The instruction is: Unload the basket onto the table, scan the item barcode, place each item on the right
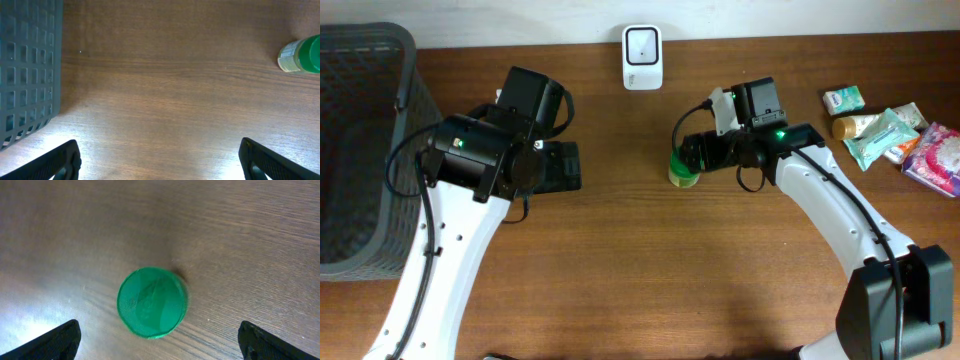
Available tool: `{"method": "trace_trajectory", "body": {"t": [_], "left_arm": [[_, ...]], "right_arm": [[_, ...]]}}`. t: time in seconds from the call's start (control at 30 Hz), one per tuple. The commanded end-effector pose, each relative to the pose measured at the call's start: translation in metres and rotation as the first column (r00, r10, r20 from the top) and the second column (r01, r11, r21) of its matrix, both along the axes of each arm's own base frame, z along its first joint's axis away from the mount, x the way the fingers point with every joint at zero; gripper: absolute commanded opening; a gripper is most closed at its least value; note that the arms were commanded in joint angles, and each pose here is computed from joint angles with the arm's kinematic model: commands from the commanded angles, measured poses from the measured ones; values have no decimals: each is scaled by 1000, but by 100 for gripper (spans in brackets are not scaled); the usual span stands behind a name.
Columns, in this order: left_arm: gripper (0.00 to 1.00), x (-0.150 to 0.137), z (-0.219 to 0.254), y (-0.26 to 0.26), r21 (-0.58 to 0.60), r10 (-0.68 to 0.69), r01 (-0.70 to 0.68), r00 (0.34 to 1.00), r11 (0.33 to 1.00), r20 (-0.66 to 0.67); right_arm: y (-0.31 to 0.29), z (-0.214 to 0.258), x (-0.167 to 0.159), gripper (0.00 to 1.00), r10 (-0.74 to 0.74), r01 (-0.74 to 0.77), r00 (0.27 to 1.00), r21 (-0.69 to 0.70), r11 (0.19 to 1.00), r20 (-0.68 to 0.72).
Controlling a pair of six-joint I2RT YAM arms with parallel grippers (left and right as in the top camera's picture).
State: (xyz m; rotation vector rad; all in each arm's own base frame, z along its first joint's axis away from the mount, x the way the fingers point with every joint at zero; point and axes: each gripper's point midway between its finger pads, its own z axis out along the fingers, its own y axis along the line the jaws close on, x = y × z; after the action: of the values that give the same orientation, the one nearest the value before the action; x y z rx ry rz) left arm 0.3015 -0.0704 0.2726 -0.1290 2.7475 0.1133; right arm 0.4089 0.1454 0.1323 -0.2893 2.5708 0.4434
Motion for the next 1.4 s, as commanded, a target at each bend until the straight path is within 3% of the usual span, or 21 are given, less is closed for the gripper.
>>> {"method": "trace_trajectory", "body": {"t": [0.0, 0.17, 0.53, 0.77, 1.03, 1.2, 1.23, 1.27, 1.3, 1.33, 1.37], "left_arm": [[99, 0, 1, 2, 10, 3, -3, 1000, 1000, 4], [99, 0, 1, 2, 10, 3, -3, 1000, 1000, 4], [99, 0, 1, 2, 10, 3, -3, 1000, 1000, 4], [99, 0, 1, 2, 10, 3, -3, 1000, 1000, 4], [99, 0, 1, 2, 10, 3, -3, 1000, 1000, 4], [99, 0, 1, 2, 10, 3, -3, 1000, 1000, 4], [99, 0, 1, 2, 10, 3, -3, 1000, 1000, 4], [99, 0, 1, 2, 10, 3, -3, 1000, 1000, 3], [99, 0, 1, 2, 10, 3, -3, 1000, 1000, 4], [99, 0, 1, 2, 10, 3, -3, 1000, 1000, 4], [99, 0, 1, 2, 10, 3, -3, 1000, 1000, 4]], "right_arm": [[-1, -9, 10, 99, 20, -18, 999, -58, 998, 34], [5, -46, 7, 99, 353, -335, 935, -241, 911, 34], [41, -35, 2, 99, 460, -439, 885, -193, 877, 78], [45, -4, 15, 99, 313, -300, 947, -156, 941, 68], [34, -74, 2, 99, 292, -307, 951, -190, 932, -103], [30, -85, 8, 99, 276, -293, 955, -222, 930, -106], [31, -84, 11, 95, 276, -291, 956, -222, 931, -95], [31, -84, 12, 77, 276, -290, 957, -221, 931, -89], [31, -84, 12, 65, 276, -290, 957, -221, 931, -90], [31, -84, 12, 57, 273, -287, 958, -219, 932, -91], [31, -84, 12, 56, 263, -277, 960, -215, 936, -93]]}}
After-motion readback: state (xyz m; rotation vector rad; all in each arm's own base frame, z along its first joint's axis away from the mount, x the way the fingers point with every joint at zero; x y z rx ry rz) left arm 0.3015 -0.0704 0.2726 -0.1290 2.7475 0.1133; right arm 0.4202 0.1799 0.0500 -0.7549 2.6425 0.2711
